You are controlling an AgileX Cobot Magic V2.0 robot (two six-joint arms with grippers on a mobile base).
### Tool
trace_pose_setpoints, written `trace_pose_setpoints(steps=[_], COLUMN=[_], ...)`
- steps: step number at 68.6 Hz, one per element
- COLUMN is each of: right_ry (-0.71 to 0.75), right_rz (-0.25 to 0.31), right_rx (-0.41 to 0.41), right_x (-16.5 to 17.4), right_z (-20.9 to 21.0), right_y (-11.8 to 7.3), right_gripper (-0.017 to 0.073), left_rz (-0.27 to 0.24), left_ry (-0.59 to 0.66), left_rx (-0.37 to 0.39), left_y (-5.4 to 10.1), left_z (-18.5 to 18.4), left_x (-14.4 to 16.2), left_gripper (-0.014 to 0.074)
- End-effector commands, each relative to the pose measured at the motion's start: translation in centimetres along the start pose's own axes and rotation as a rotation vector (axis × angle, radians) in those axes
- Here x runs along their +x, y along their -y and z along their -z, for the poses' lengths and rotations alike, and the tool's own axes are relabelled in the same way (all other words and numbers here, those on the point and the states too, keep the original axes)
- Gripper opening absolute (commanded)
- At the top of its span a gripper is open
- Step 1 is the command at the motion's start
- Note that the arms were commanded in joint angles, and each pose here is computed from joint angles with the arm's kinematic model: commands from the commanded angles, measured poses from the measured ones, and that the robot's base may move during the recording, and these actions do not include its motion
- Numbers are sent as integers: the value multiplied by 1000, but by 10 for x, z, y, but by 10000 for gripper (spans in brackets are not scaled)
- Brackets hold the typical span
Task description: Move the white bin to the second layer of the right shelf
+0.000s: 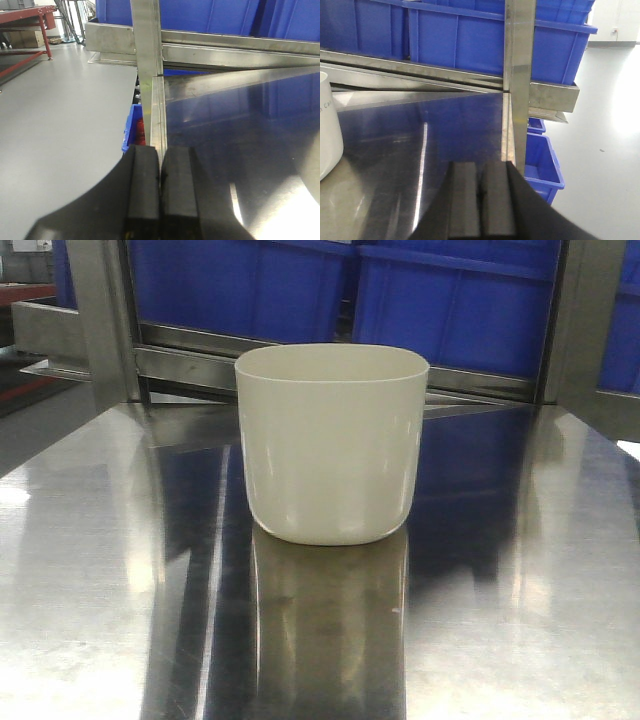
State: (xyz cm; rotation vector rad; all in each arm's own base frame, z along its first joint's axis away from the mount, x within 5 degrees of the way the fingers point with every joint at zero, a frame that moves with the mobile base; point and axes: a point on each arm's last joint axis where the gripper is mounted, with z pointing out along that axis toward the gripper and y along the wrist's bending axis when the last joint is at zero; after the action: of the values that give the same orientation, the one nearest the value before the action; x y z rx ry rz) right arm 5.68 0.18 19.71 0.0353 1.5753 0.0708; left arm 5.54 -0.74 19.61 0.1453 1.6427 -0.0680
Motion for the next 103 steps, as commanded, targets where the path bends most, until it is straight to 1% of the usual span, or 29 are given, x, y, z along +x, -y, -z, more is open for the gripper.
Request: trace_pose_setpoints(steps=[1,28,38,42,47,52,58,65,70,76,81,87,91,95,103], right_ry=[121,121,76,57,23,-18,-91,-218,-350,-454,-517,-551,-594,-640,-749], right_rz=[-2,1,57,95,161,201,208,193,184,150,83,-48,-93,-104,-72], right_rx=[11,11,2,1,5,8,4,-8,-17,-30,-46,-61,-65,-73,-97], right_x=[-14,-14,-26,-39,-52,-68,-84,-95,-95,-92,-88,-85,-82,-84,-93], right_z=[2,2,5,9,11,12,6,-6,-21,-40,-59,-79,-90,-99,-122], right_y=[1,1,-1,-3,-3,-4,-5,-6,-7,-8,-10,-14,-15,-17,-22], right_gripper=[25,25,25,25,25,25,25,25,25,25,25,25,25,25,25], left_rz=[5,5,5,5,5,5,5,5,5,5,5,5,5,5,5], left_ry=[65,65,65,65,65,65,65,65,65,65,65,65,65,65,65], left_rx=[2,2,2,2,2,2,2,2,2,2,2,2,2,2,2], left_y=[0,0,0,0,0,0,0,0,0,0,0,0,0,0,0], left_z=[-1,-1,-1,-1,-1,-1,-1,-1,-1,-1,-1,-1,-1,-1,-1], left_x=[4,4,4,4,4,4,4,4,4,4,4,4,4,4,4], left_gripper=[85,85,85,85,85,85,85,85,85,85,85,85,85,85,85])
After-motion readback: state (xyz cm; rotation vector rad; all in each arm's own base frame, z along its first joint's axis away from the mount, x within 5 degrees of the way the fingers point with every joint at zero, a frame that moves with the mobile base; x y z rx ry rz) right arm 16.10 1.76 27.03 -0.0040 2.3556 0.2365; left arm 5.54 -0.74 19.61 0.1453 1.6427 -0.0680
